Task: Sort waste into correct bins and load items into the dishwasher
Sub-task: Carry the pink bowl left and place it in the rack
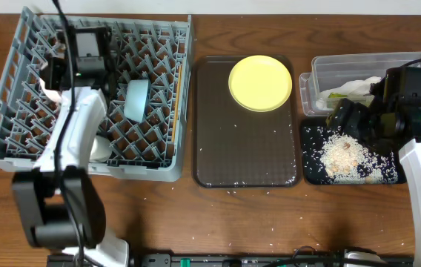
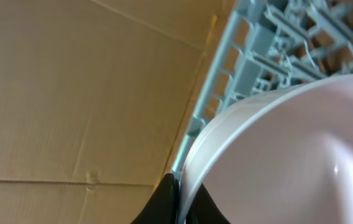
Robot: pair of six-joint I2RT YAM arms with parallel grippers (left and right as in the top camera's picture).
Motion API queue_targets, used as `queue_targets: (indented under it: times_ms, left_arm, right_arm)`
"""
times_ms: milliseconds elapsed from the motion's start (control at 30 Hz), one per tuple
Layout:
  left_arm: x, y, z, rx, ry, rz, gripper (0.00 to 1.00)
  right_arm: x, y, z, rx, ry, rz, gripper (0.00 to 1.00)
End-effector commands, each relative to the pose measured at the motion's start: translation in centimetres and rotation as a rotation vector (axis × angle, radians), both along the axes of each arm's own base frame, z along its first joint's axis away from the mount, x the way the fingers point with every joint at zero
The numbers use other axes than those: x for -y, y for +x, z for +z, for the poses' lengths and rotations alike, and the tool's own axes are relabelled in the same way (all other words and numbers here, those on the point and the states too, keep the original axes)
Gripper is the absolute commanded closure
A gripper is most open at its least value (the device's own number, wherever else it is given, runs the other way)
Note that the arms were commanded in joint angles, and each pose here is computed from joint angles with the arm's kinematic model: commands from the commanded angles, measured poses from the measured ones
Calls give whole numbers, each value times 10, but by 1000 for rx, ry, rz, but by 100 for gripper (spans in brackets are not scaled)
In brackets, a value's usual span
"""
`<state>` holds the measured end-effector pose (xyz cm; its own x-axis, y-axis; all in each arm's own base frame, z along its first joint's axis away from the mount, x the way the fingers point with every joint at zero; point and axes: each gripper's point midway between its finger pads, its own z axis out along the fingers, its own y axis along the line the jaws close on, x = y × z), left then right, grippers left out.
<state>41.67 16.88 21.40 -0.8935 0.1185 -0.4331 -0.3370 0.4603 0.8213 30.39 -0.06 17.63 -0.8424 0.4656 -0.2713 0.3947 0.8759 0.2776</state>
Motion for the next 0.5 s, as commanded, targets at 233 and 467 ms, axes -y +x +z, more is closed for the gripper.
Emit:
queue_targets:
  times_ms: [233,467]
  left_arm:
    - [15,11,-40,-88,35,-5,93]
    - [13,7,-56,-146,129,62,93]
  right_arm:
    - [2,1,8,25,-5,4,1]
    - [2,1,8,25,-5,4,1]
